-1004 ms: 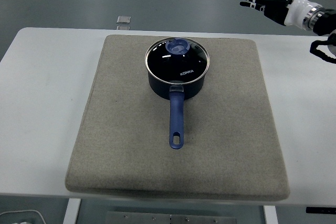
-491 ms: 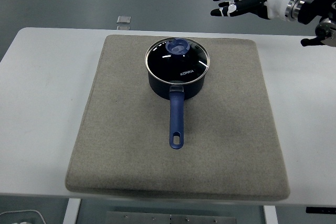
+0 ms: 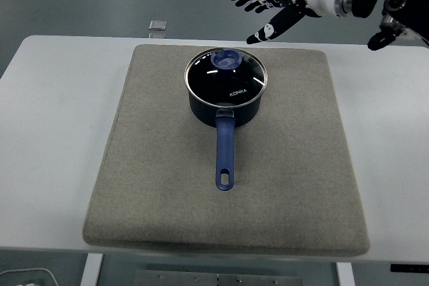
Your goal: Lift the pot lid and place it to the right of the pot.
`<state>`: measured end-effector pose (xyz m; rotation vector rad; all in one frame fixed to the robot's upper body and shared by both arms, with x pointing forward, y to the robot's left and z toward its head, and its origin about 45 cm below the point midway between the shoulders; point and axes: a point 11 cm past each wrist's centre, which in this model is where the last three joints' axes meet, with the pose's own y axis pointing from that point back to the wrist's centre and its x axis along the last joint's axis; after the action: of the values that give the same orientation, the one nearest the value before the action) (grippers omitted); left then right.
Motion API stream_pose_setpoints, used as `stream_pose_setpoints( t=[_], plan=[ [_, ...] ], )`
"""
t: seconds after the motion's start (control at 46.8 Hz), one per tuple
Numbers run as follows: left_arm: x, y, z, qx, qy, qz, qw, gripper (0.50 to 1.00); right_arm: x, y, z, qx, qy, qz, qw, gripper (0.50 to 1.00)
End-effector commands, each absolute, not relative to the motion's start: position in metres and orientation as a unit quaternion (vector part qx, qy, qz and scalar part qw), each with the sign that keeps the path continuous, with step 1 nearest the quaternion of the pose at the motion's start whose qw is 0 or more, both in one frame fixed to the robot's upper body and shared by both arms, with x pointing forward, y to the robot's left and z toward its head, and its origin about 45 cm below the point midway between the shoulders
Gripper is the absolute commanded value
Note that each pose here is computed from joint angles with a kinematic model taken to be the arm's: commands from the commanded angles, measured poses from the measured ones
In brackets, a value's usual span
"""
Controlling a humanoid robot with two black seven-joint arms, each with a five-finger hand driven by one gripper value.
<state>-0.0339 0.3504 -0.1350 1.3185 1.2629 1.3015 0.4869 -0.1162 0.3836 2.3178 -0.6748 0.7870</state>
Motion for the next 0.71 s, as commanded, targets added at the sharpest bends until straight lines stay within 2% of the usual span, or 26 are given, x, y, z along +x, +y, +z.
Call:
stream_pose_setpoints(
  t=[0.0,0.107,0.47,0.684],
  plan=[
    [-0.034,0.350,-0.135,0.530,0.507,0.523,0.435,1.000,0.484,-0.104,0.383,0.863,-0.235,0.323,0.309,0.909],
    [-0.034,0.350,-0.135,0.530,0.507,0.523,0.435,1.000,0.479,-0.085,0.381,0.858,-0.211,0.346,0.317,0.909],
    [-0.034,0.350,-0.135,0.530,0.507,0.523,0.435,1.000,0.479,-0.084,0.360,0.789,-0.159,0.437,0.401,0.907],
    [-0.034,0.350,-0.135,0.530,0.507,0.523,0.435,1.000,0.477,-0.080,0.357,0.763,-0.140,0.468,0.423,0.907]
  ],
)
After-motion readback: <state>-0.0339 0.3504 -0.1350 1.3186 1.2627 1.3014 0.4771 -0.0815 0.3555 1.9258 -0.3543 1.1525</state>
